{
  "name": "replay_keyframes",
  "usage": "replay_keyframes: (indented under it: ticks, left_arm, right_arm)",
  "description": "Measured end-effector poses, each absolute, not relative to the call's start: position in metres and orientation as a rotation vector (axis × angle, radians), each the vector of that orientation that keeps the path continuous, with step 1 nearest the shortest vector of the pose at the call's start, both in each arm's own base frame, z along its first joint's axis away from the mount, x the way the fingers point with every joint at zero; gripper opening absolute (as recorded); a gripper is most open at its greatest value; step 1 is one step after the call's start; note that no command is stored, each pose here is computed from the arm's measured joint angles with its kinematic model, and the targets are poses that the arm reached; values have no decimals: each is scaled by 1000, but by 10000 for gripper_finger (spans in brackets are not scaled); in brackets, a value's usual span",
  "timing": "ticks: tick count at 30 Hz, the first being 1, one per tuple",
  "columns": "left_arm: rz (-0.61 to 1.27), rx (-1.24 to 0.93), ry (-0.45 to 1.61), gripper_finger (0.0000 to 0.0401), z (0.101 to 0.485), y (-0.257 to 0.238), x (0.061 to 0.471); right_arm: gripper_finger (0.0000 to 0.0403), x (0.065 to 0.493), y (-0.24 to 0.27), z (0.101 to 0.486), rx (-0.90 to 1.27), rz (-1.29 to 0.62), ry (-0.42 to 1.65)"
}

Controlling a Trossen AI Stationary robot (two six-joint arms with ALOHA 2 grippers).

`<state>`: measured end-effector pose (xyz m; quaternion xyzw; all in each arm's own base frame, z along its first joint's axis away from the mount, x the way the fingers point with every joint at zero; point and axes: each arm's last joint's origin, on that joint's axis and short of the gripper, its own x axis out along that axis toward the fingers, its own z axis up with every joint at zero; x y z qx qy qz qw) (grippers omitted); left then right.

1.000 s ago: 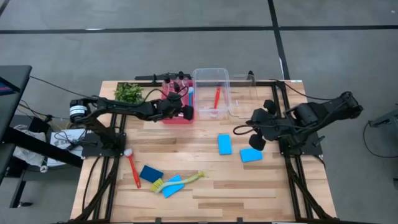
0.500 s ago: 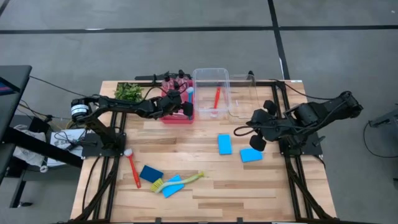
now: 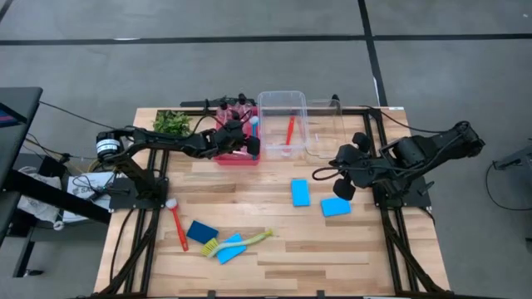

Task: Pick & Place Kitchen Sink Supplies
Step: Put the blue dishwashing brush into the red bin

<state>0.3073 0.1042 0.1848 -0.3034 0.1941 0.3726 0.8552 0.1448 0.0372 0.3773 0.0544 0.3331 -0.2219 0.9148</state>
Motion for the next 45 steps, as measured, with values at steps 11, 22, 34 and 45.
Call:
replay_keyframes:
  ticks: [11, 22, 34, 45]
  left_arm:
    - [753, -633, 471, 296, 166, 106, 313]
    - [802, -626, 460, 296, 166, 114, 310]
    - [789, -631, 454, 232, 166, 113, 311]
    - [779, -637, 443, 182, 161, 114, 315]
  right_arm:
    - [1, 145, 37, 377, 113, -457, 686]
    - [1, 145, 37, 377, 112, -458, 686]
    - [1, 145, 37, 377, 112, -458, 686]
    - [1, 145, 37, 377, 113, -458, 685]
